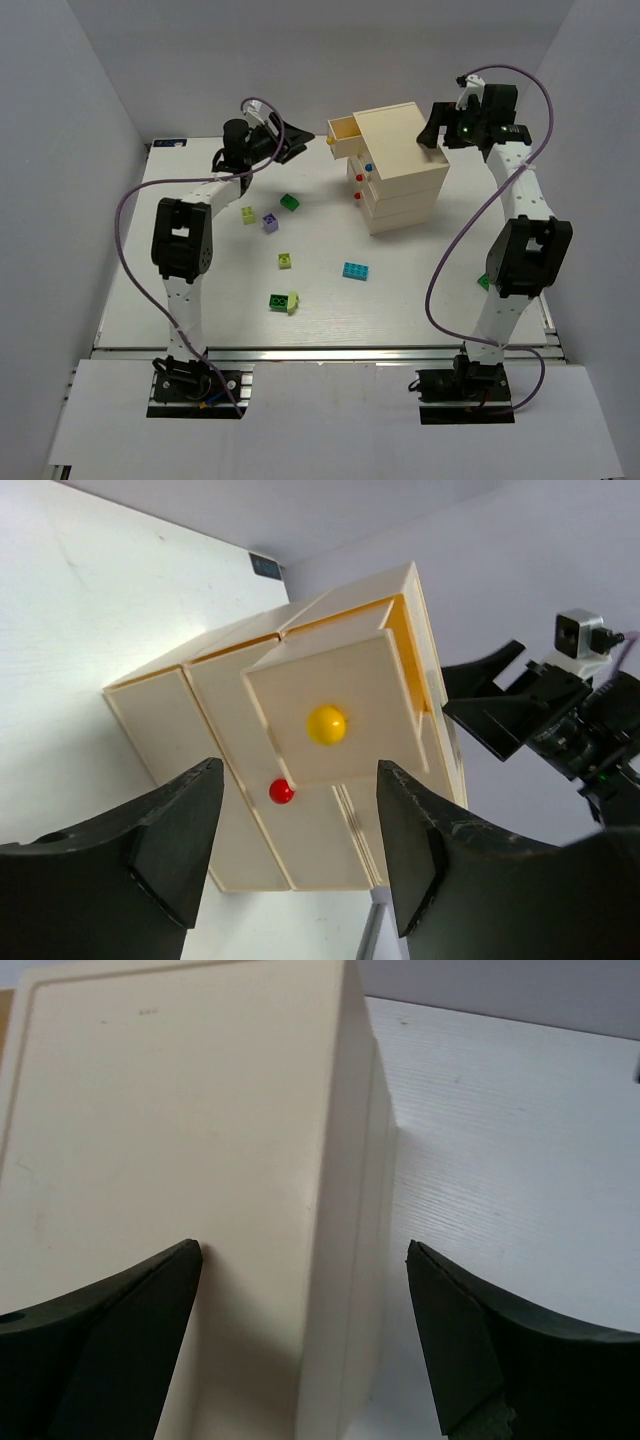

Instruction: Sort the legos into containers by color

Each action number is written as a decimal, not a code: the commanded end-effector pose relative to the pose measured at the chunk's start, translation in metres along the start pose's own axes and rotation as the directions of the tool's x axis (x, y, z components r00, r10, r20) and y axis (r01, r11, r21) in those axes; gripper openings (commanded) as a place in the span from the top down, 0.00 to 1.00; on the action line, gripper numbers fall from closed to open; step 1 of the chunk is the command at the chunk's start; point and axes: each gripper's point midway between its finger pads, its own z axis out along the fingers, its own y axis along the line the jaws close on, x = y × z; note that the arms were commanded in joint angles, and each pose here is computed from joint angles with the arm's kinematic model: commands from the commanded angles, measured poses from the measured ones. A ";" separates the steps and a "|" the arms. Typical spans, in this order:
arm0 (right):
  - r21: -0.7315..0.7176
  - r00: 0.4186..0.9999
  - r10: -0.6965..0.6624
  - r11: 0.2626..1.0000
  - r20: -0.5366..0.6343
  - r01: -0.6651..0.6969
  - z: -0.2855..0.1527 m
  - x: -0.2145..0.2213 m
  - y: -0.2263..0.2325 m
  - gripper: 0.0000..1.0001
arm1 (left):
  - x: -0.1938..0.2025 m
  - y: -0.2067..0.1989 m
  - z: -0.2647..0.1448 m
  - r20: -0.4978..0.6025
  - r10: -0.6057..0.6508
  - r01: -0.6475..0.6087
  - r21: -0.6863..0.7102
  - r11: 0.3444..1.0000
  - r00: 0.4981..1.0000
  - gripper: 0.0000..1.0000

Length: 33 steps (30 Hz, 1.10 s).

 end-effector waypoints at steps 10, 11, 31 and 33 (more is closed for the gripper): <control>0.068 0.858 -0.455 0.889 0.238 0.452 -0.132 -0.027 0.063 0.22 | -0.007 -0.036 -0.145 -0.012 0.363 -0.338 -0.395 0.854 0.932 0.84; -0.046 0.808 -0.506 0.839 0.302 0.542 -0.139 -0.019 0.092 0.25 | 0.003 -0.023 -0.160 -0.047 0.395 -0.375 -0.438 0.817 0.917 0.90; -0.572 0.568 -0.807 0.393 0.162 0.720 -0.080 0.211 0.261 0.19 | 0.081 -0.014 -0.316 -0.066 0.622 -0.508 -0.648 0.567 0.780 0.21; -0.560 0.555 -0.826 0.412 0.104 0.718 -0.063 0.222 0.264 0.19 | 0.077 -0.019 -0.318 -0.048 0.643 -0.507 -0.660 0.554 0.764 0.21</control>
